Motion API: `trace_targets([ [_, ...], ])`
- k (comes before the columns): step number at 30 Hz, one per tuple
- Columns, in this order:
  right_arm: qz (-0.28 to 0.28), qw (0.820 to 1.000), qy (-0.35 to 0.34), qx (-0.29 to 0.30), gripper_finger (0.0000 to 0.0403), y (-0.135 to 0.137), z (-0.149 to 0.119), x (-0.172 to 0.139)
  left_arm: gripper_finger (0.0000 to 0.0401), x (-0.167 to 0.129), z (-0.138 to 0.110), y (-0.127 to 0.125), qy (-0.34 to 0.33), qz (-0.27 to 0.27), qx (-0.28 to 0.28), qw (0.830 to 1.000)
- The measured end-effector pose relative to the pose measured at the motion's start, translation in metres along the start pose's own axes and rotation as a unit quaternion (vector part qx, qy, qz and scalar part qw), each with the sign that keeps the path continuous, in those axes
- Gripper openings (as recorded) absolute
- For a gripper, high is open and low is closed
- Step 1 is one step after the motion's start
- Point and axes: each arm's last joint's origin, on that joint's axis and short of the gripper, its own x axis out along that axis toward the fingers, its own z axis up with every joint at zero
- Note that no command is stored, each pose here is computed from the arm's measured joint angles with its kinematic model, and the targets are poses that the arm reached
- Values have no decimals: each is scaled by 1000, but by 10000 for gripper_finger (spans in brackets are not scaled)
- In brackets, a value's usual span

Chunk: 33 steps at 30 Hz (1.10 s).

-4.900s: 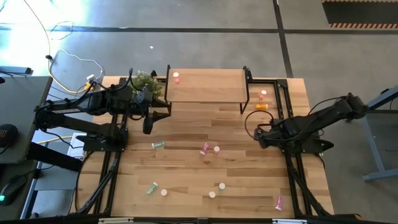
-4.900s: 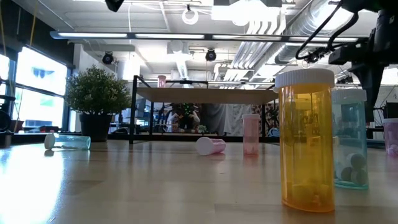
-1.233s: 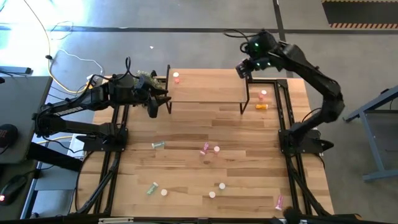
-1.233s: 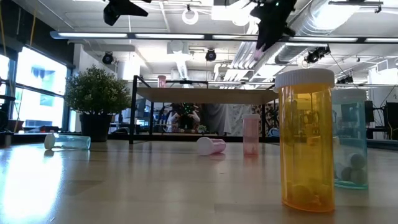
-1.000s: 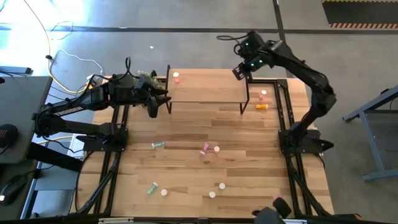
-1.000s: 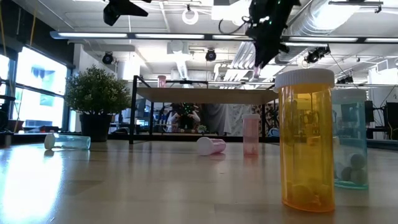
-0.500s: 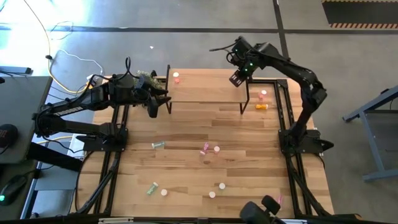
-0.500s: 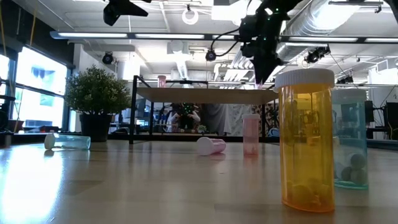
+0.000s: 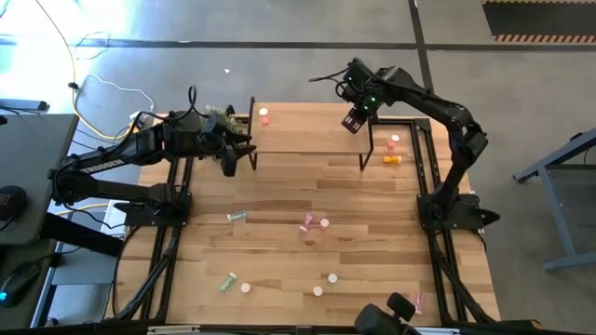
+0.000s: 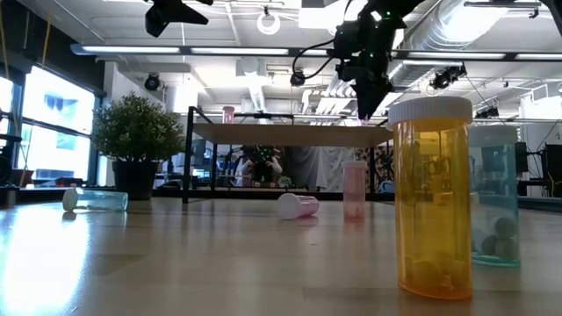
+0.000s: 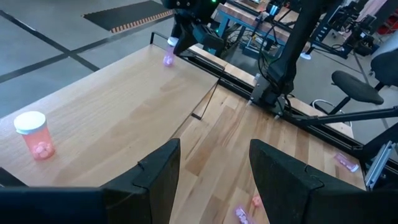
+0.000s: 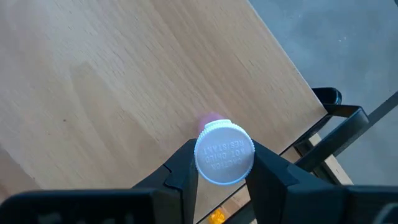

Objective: Pick and place medicine bottles onto shelf by color
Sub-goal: Put the top right violet pill bottle on the shelf, then put the top left blue pill bottle on the shelf

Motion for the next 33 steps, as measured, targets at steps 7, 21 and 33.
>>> trace_targets([
  [7, 0, 1000, -1, 0, 112, 0, 0, 0, 182, 0, -1, 0, 7, 2, 0, 1000],
  [21, -1, 1000, -5, 10, 190, 0, 1, -1, 182, 0, -2, 1, 9, 3, 9, 1000],
  [33, 5, 997, -61, 53, 209, -3, 12, -53, 182, 0, -4, 1, 19, 7, 10, 1000],
])
